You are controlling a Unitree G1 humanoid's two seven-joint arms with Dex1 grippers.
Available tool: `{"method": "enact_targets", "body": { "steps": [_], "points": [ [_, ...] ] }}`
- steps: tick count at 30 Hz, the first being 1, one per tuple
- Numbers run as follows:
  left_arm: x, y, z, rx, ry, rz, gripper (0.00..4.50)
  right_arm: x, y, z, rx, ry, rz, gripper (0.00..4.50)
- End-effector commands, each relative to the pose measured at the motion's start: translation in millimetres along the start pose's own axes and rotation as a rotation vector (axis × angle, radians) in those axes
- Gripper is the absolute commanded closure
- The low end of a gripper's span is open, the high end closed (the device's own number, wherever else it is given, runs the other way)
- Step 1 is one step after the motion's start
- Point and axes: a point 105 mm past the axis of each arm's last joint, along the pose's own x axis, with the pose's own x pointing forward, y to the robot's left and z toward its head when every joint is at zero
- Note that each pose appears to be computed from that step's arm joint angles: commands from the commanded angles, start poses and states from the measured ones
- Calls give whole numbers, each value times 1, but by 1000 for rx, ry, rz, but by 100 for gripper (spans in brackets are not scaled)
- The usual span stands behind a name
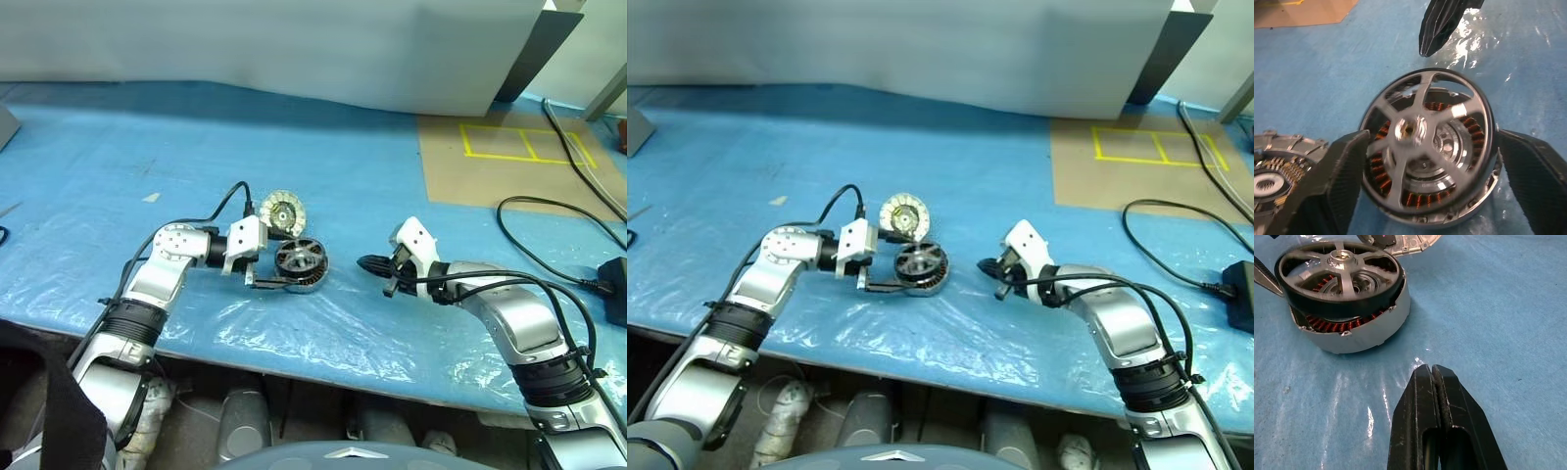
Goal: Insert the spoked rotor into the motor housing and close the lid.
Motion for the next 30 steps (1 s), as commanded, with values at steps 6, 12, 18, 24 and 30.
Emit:
{"method": "enact_targets", "body": {
  "steps": [6, 12, 18, 24, 30],
  "points": [
    [-4, 4, 15, 50, -38, -3, 10, 0, 2, 8, -21, -34, 1, 450],
    [-25, 7, 32, -22, -90, -64, 10, 0, 5, 10, -10, -42, 25, 450],
    [-55, 27, 44, -70, -72, -46, 10, -6, 13, 41, -57, -103, 131, 450],
    [-72, 43, 41, -143, -92, 100, 10, 13, 24, 79, -116, -184, 222, 450],
    [-85, 51, 29, -275, -137, 286, 10, 49, 39, 76, -95, -180, 292, 450]
  ]
}}
